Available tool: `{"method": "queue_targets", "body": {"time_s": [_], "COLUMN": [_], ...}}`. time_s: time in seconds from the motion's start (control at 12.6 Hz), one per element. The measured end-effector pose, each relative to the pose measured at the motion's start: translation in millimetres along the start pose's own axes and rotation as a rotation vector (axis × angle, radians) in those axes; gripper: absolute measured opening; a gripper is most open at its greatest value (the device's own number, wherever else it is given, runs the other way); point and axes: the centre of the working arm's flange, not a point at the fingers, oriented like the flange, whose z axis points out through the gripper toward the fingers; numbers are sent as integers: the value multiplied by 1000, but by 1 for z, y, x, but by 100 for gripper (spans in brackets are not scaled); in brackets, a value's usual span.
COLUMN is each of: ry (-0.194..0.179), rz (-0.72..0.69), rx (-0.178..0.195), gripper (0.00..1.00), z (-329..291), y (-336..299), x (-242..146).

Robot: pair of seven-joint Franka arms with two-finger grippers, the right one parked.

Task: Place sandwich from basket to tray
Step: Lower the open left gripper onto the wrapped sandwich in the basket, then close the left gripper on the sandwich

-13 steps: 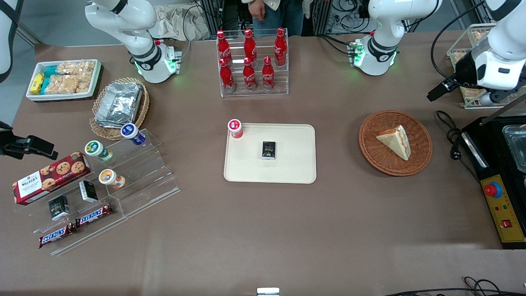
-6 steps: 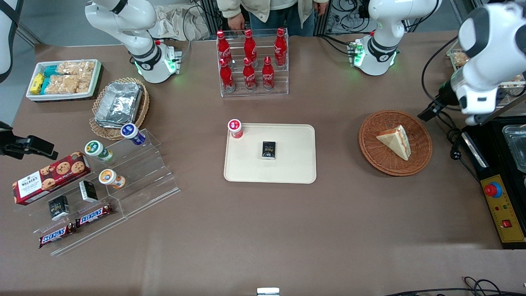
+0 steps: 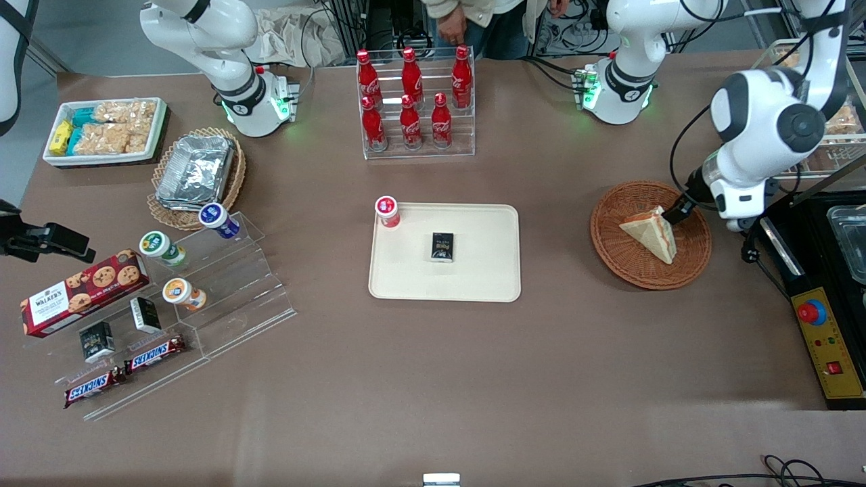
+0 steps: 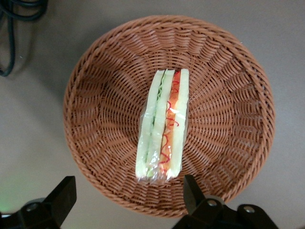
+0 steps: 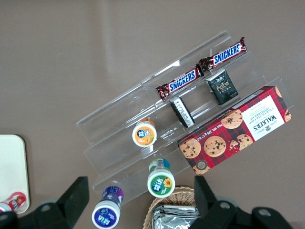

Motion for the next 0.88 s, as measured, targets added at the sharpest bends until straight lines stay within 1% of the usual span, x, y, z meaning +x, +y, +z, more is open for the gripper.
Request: {"method": "queue_targets", "body": {"time_s": [0.48,0.8,0.88], "ry": [4,-15,-16], "rz": [-4,-4,-3], "rx": [-13,2,2], "gripper": [100,100,91], "z": [54,77,81], "y": [12,13,14], "x": [2,3,3]}}
